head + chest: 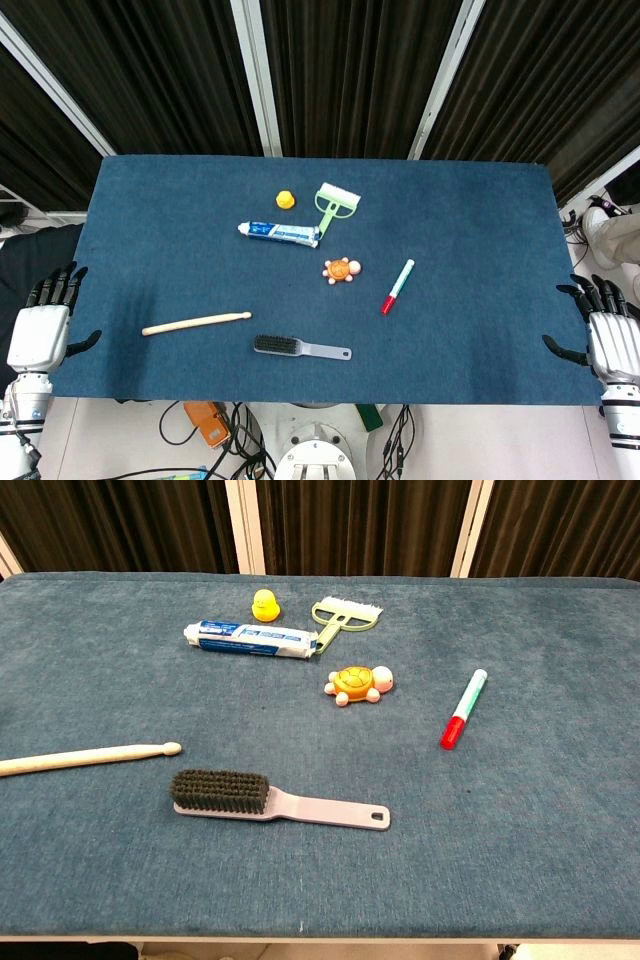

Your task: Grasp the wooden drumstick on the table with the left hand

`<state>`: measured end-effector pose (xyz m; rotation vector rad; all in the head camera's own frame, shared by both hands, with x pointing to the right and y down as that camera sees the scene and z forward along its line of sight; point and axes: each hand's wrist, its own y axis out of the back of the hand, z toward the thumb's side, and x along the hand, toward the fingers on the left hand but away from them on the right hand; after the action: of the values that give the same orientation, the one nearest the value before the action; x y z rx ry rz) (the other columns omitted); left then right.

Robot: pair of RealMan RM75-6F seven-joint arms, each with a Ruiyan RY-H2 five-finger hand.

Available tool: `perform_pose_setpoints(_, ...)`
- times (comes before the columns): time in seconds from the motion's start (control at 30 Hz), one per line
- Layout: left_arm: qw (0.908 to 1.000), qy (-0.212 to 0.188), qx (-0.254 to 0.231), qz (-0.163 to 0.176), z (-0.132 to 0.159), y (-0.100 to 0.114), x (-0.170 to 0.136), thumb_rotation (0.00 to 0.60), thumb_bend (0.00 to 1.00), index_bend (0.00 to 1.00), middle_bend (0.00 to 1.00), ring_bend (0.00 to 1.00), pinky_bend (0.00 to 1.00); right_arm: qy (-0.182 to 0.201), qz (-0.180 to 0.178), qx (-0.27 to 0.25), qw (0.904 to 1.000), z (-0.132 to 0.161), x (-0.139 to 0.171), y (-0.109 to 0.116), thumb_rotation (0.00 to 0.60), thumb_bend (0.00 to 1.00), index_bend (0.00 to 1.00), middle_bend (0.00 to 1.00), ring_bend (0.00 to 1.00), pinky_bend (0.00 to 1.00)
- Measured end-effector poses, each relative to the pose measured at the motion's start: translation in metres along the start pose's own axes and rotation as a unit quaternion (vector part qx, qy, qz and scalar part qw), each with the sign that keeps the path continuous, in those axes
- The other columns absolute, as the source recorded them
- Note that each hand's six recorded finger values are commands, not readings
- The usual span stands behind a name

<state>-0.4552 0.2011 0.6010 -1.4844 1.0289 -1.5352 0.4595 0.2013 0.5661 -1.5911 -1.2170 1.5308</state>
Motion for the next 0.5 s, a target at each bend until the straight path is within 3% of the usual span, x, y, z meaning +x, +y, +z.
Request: perform_pose_setpoints(0.5,0.9994,-0.014,-0.022,-0.024,0.012,-0.007,-0.002,0.6,0.13,0.0,0.03,0.0,0.11,0.005,0.005,0.003,1.0,0.001,0.001,-0.001,0.6,0.29,0.28,0.18,0.07,0.0)
